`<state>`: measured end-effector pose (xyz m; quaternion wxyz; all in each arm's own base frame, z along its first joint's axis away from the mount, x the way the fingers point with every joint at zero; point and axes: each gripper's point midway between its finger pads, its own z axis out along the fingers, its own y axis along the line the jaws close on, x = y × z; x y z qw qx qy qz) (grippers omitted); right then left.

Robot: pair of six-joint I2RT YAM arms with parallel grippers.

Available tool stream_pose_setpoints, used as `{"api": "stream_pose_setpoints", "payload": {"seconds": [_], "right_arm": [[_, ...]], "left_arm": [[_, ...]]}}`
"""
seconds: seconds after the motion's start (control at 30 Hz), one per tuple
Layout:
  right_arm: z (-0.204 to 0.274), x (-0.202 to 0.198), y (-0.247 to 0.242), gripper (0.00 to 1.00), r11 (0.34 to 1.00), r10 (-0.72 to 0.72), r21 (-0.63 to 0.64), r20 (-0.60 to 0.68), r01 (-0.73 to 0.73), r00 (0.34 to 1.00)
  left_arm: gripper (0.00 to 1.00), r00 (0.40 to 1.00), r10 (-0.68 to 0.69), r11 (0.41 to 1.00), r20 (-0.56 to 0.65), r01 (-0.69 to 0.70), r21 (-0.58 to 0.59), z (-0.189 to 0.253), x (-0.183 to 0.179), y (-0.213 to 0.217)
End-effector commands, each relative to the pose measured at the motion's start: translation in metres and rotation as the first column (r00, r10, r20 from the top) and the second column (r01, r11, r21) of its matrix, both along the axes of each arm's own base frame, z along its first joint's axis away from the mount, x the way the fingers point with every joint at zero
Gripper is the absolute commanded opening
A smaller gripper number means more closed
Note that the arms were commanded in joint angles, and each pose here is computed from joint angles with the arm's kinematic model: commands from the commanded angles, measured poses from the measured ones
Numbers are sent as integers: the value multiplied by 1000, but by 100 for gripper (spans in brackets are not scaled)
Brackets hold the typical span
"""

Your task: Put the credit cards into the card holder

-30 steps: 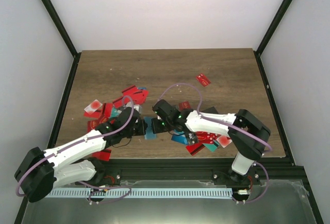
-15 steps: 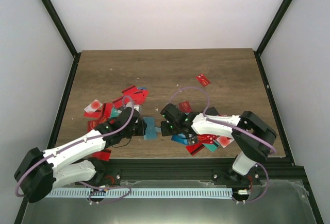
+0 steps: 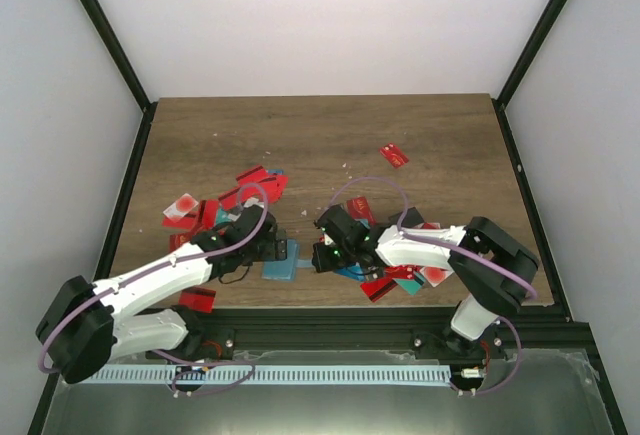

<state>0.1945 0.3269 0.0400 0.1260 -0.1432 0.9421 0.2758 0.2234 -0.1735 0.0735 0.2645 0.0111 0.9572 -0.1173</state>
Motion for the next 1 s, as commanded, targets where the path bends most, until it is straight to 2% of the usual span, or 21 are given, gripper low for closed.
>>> {"api": "stream_pose_setpoints", "payload": {"seconds": [0.0, 0.17, 0.37, 0.67, 0.97], "right_arm": [[13, -1, 8, 1, 996, 43, 76, 16, -44, 999], [19, 1, 6, 1, 992, 51, 111, 22, -53, 998], [32, 3, 4, 1, 989, 57, 135, 45, -62, 997], [33, 3, -4, 1, 992, 39, 121, 55, -45, 998], [31, 2, -14, 1, 994, 23, 107, 56, -29, 998]], "left_arm": [[100, 1000, 16, 999, 10, -16, 36, 16, 1, 6], [100, 1000, -13, 1000, -13, 12, -20, 18, -10, -4], [96, 989, -142, 989, -30, 141, -31, 11, -25, -35], [96, 984, -152, 967, -89, 166, 191, -17, -25, -39], [95, 982, -162, 956, -101, 182, 229, -26, -24, -45]]}}
